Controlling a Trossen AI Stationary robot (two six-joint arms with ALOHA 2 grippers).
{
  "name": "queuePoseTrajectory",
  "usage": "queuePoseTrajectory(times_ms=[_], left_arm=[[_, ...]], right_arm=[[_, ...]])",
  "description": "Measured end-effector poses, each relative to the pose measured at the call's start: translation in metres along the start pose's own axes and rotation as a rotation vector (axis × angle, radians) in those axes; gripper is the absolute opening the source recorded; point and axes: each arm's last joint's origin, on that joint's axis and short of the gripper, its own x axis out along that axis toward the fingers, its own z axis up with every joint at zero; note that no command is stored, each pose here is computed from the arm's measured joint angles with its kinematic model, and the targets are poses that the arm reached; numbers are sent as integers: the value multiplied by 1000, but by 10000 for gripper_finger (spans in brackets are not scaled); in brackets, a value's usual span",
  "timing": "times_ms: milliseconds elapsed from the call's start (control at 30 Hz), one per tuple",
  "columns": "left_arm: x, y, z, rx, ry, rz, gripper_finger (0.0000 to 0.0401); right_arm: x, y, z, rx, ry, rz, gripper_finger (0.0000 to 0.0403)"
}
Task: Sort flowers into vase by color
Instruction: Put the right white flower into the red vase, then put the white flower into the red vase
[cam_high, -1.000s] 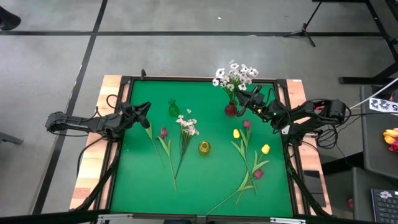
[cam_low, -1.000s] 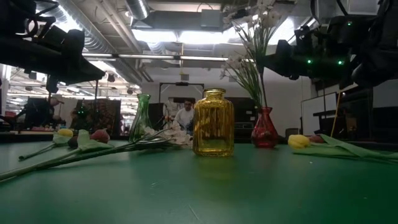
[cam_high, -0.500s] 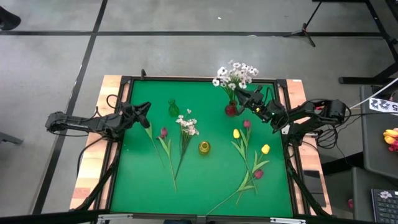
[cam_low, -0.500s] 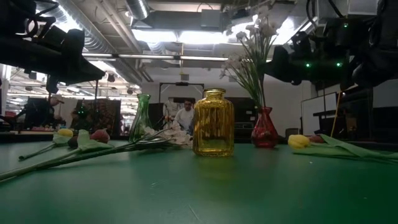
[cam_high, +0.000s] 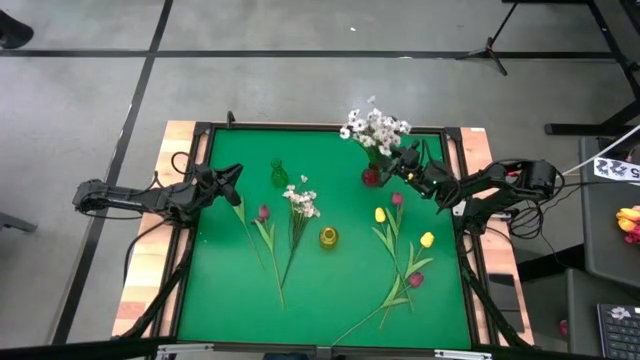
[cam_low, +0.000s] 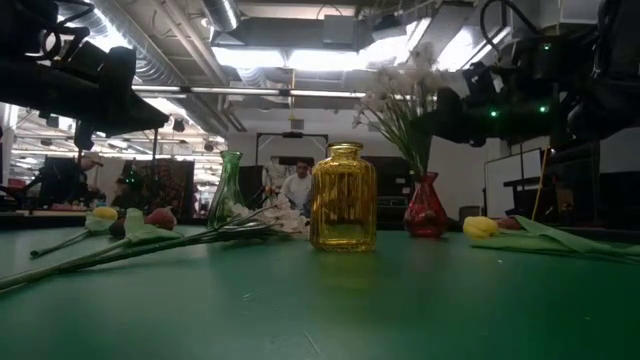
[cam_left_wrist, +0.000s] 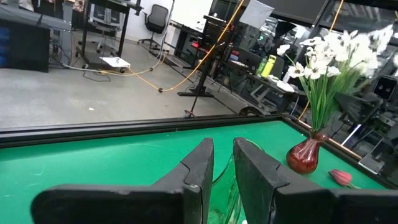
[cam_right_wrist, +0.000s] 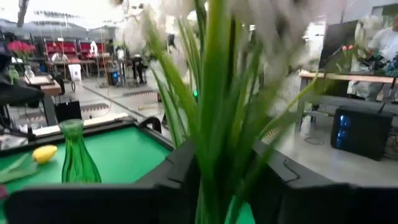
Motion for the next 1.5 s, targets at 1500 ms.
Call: queuePoseTrajectory(times_ms=[1500], left_arm=[[0, 0, 0, -19, 0, -1, 61]], right_arm=[[-67, -12, 43, 331, 337, 188, 218]])
